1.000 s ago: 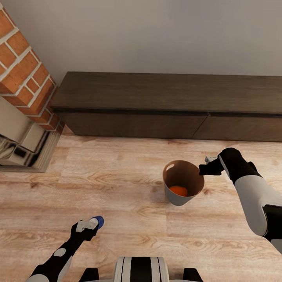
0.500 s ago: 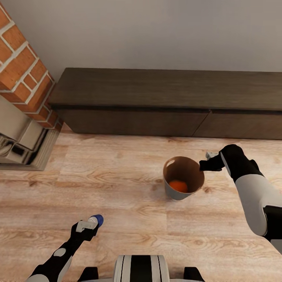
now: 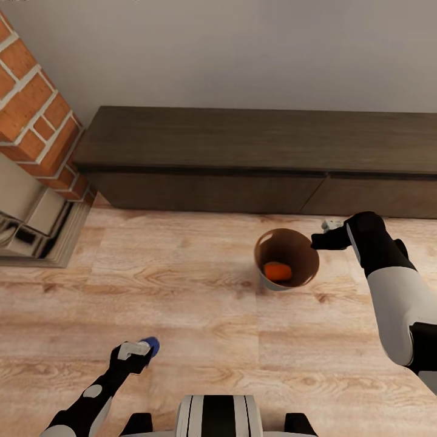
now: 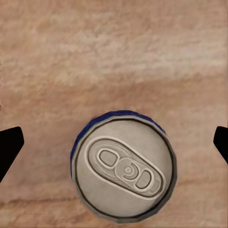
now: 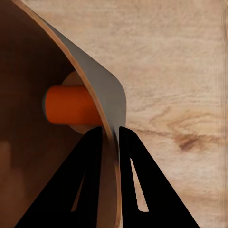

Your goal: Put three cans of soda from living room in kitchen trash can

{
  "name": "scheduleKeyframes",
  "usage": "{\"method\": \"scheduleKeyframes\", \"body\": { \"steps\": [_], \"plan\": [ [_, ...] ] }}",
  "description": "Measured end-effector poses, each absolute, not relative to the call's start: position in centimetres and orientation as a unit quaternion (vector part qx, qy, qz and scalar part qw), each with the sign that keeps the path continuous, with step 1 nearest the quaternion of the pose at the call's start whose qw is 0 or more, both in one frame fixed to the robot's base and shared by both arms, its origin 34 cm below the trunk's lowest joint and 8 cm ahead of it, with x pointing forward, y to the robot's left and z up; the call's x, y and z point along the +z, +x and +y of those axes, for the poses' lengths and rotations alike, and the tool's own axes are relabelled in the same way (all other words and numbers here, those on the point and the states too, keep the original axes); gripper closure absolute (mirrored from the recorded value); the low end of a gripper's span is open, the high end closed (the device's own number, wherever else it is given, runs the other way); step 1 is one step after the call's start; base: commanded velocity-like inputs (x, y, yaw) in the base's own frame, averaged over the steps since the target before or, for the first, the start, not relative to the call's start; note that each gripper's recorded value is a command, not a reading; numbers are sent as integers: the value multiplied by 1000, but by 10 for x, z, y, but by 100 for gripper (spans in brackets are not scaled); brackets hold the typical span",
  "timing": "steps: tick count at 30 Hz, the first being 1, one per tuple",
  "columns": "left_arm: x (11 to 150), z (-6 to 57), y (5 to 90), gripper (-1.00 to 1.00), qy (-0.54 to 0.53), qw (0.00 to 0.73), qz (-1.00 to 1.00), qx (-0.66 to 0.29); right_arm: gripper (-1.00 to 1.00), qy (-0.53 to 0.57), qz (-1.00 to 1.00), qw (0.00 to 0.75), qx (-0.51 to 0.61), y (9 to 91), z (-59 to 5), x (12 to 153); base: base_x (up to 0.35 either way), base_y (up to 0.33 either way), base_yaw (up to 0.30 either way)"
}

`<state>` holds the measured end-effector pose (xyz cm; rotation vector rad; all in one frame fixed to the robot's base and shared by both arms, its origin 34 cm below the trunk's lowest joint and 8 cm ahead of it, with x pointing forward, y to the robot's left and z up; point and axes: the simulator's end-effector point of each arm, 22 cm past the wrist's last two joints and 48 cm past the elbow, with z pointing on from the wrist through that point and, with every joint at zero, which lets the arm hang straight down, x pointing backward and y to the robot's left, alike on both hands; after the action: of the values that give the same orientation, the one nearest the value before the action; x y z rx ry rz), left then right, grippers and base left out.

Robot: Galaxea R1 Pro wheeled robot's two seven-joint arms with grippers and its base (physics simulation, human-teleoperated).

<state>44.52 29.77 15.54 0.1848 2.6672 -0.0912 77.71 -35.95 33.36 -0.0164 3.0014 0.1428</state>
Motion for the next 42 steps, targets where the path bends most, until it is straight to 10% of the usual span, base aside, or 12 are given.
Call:
{"method": "scheduleKeyframes", "body": {
  "steps": [42],
  "plan": [
    [129, 298, 439, -100, 67, 230, 970, -34, 100, -8, 997, 66, 48, 770, -357, 306, -9, 0, 0]
  ]
}}
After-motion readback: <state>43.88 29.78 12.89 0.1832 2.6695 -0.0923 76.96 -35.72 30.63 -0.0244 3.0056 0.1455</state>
